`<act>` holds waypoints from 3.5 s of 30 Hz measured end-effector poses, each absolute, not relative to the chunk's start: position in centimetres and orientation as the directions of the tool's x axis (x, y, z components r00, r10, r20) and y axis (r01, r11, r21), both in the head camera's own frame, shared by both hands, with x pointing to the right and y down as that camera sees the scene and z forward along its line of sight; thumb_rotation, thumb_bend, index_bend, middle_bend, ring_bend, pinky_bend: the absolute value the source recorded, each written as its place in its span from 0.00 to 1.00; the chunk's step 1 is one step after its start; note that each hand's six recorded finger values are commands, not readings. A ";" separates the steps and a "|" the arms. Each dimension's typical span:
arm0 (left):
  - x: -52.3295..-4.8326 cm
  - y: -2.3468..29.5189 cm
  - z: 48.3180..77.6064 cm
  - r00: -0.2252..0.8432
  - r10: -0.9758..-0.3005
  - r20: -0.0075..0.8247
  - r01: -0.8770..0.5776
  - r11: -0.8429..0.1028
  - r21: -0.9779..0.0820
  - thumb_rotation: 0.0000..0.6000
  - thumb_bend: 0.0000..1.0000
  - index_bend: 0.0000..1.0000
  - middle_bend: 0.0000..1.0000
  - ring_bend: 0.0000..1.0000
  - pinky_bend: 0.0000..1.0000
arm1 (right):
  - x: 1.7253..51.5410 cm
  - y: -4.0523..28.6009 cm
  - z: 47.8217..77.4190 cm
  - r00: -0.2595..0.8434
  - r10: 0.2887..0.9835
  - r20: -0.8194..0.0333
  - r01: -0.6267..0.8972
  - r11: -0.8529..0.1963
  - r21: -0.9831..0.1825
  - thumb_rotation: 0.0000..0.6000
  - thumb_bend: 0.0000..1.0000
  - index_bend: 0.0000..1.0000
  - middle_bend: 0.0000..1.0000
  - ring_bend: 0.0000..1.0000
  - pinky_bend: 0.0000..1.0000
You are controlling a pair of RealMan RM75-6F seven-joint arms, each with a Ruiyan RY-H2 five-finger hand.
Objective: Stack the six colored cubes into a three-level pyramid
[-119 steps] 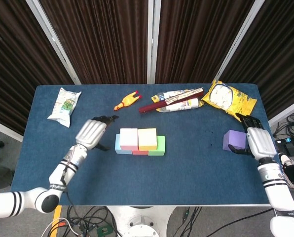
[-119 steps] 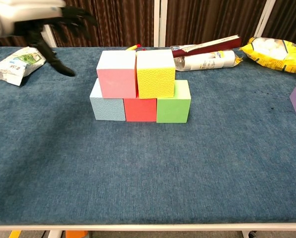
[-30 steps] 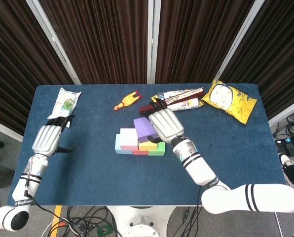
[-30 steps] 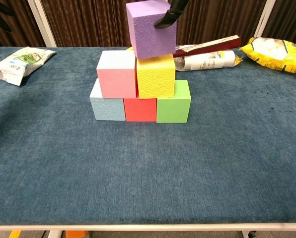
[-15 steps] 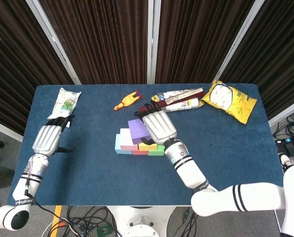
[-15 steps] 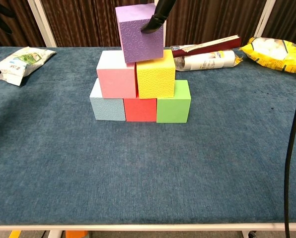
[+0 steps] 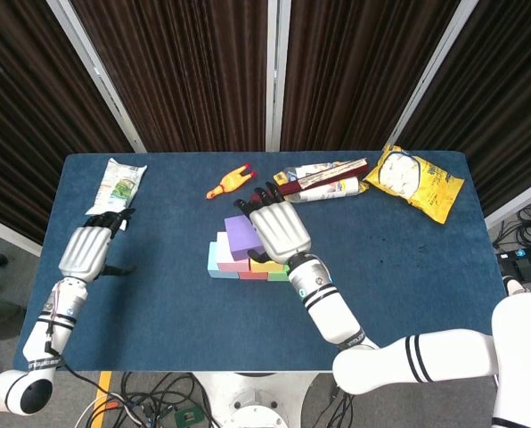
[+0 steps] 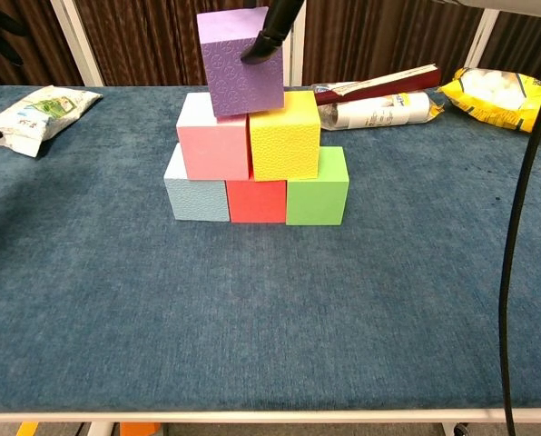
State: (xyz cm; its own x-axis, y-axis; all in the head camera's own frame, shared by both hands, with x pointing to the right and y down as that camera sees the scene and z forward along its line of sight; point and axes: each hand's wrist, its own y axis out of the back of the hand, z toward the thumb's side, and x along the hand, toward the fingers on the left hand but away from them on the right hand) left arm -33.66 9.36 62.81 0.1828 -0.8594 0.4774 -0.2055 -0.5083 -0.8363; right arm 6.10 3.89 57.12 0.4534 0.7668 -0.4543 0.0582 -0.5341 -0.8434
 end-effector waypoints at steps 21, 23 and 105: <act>-33.8 9.4 62.9 0.183 -0.862 0.473 -0.214 -0.505 -0.836 1.00 0.04 0.14 0.20 0.13 0.20 | 6.1 4.5 57.2 0.439 0.765 -0.471 0.056 -0.547 -0.835 1.00 0.02 0.00 0.23 0.02 0.00; -33.9 9.4 62.9 0.182 -0.862 0.474 -0.215 -0.505 -0.836 1.00 0.04 0.14 0.20 0.13 0.20 | 6.3 4.6 57.0 0.445 0.762 -0.471 0.060 -0.550 -0.833 1.00 0.00 0.00 0.21 0.00 0.00; -34.1 9.8 63.2 0.180 -0.856 0.484 -0.219 -0.515 -0.829 1.00 0.04 0.14 0.18 0.11 0.19 | 10.2 4.0 61.2 0.473 0.733 -0.489 0.219 -0.635 -0.741 1.00 0.05 0.40 0.16 0.00 0.00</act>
